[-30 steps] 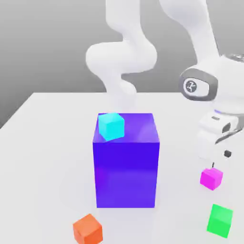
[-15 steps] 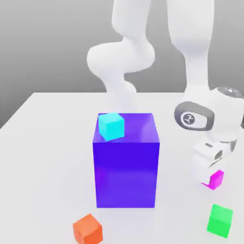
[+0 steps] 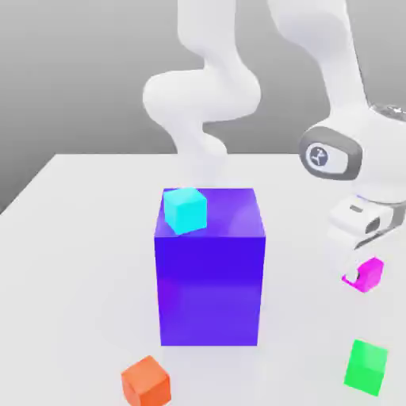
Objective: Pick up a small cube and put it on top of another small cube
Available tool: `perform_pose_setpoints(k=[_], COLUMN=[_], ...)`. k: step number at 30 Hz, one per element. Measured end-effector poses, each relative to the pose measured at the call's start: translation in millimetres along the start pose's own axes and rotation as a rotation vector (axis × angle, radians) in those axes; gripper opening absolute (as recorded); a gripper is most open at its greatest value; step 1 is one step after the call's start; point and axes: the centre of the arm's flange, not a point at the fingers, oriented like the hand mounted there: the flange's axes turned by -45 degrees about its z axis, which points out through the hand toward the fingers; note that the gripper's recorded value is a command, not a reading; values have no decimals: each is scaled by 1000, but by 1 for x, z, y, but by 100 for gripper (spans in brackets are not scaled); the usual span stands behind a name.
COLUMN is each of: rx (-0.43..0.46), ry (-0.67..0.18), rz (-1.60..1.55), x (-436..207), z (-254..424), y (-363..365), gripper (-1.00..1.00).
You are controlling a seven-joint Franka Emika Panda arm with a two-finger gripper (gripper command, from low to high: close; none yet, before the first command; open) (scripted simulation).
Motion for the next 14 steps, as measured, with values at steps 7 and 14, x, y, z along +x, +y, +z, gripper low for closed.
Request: perform_pose_setpoints(k=[7, 14], rx=[1, 0], ry=[1, 1], rz=[421, 447], x=[79, 83], z=[-22, 24], y=[70, 75], gripper=[-100, 100])
